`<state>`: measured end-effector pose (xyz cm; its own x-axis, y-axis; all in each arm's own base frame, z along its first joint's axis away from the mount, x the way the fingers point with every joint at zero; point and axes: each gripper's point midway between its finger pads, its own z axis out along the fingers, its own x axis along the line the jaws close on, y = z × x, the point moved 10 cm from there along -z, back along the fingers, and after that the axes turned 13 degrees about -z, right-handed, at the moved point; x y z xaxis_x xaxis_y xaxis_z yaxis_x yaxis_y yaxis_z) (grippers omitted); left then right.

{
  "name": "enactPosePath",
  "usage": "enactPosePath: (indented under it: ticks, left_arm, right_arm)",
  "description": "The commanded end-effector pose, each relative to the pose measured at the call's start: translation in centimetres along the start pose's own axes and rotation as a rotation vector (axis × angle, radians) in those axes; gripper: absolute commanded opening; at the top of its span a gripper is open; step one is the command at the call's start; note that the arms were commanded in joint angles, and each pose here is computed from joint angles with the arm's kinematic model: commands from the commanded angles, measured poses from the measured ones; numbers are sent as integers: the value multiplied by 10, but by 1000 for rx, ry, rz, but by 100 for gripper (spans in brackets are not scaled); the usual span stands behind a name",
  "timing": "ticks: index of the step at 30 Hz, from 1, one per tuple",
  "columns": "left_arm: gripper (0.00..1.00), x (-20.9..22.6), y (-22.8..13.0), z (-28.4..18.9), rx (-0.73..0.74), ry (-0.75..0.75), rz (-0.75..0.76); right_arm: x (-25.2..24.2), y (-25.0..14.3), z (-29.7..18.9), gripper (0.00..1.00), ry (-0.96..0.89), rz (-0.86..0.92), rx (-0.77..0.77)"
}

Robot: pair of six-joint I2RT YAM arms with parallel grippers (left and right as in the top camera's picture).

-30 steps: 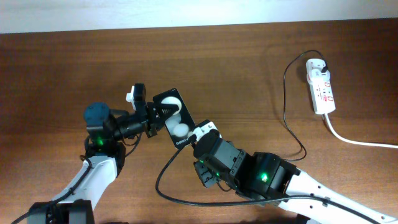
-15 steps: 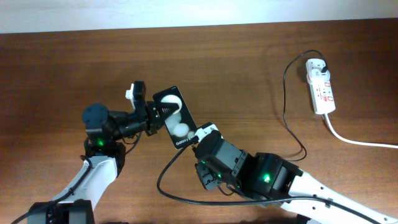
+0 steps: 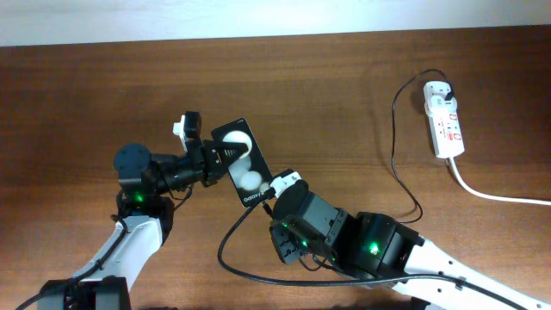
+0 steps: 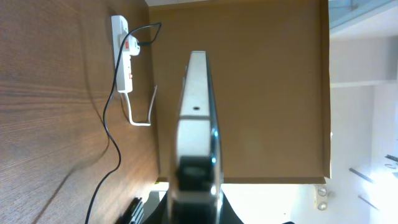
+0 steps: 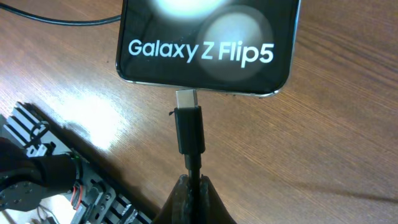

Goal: Plug charger to phone and switch on socket
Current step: 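Push the USB-C plug up into the phone port with the right gripper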

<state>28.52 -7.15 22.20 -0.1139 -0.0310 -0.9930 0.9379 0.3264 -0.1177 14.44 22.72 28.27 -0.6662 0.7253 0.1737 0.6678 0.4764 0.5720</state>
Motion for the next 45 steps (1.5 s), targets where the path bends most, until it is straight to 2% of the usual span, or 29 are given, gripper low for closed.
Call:
enactPosePath:
  ticks: [1, 21, 45]
  left_arm:
    - [0, -6, 1, -1, -2, -9, 40]
    - [0, -6, 0, -1, 2, -9, 10]
    - [0, -6, -2, -1, 41, -4, -7]
  right_arm:
    - [2, 0, -5, 4, 20, 12, -11]
    - [2, 0, 3, 4, 3, 11, 12]
    - [2, 7, 3, 4, -8, 13, -37]
